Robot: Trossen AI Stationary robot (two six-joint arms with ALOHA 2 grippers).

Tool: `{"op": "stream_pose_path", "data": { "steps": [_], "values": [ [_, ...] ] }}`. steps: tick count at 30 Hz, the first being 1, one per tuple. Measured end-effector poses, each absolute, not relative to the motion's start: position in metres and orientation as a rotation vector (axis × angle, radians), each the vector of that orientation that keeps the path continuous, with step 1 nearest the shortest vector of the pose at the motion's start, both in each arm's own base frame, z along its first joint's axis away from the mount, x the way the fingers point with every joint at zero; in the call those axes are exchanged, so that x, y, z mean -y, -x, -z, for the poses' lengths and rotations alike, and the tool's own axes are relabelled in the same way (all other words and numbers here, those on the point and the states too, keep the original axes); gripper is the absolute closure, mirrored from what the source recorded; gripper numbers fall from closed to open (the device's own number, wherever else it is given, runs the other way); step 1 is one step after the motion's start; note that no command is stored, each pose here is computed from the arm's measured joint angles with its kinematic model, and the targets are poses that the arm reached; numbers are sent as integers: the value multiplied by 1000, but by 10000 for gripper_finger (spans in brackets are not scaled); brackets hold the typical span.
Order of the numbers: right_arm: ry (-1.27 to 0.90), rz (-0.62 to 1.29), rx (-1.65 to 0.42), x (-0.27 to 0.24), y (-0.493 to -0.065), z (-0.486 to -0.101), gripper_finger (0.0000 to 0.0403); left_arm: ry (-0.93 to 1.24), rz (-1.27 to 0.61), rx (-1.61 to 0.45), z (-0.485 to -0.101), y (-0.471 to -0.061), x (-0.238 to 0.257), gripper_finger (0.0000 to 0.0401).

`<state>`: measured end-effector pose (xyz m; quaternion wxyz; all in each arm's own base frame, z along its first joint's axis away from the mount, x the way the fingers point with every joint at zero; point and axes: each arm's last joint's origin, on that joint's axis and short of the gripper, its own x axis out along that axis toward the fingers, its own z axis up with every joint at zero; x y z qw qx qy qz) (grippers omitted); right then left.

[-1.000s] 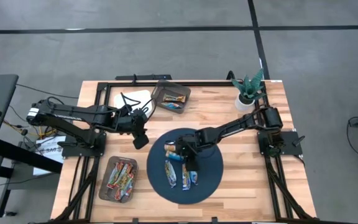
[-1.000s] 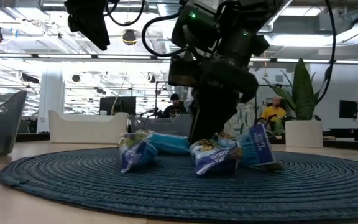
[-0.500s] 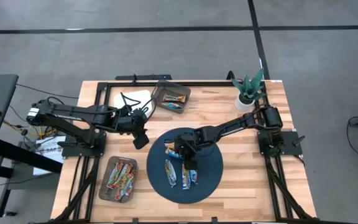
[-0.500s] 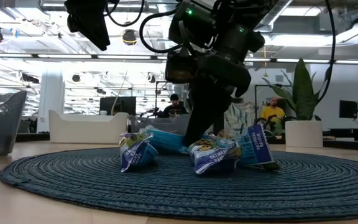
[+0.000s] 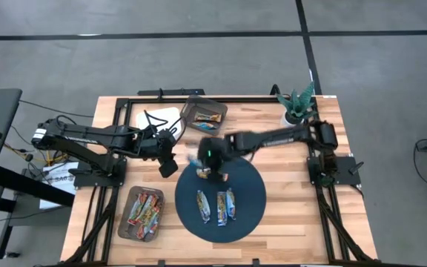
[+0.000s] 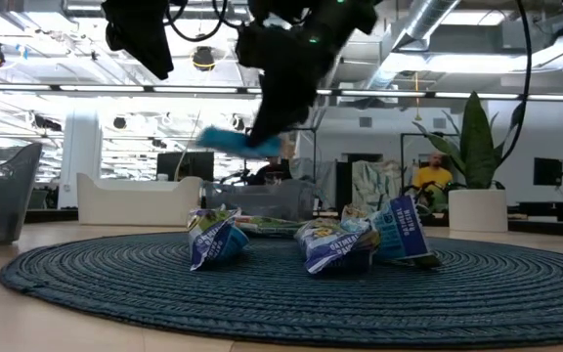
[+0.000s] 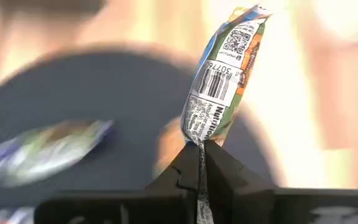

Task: Pick and place Granola Bars by type
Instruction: Put the yellow granola bar into the top black bin

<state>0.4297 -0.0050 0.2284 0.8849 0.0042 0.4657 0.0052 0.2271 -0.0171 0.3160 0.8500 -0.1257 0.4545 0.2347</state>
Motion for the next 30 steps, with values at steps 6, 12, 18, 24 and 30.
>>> {"op": "stream_pose_path", "data": {
  "steps": [6,12,18,24,30],
  "values": [
    [-34,235,-895,79,-431,-268,399,269,-498,-956,-316,-227,17,260],
    [-103,415,-867,147,-414,-284,402,278,-503,-954,-316,-227,17,260],
    [-152,415,-920,170,-401,-281,389,278,-503,-953,-316,-227,17,260],
    [-119,402,-923,175,-400,-280,345,274,-509,-951,-316,-227,17,260],
    [-135,412,-899,175,-402,-281,271,273,-510,-950,-316,-227,17,260]
  ]
}}
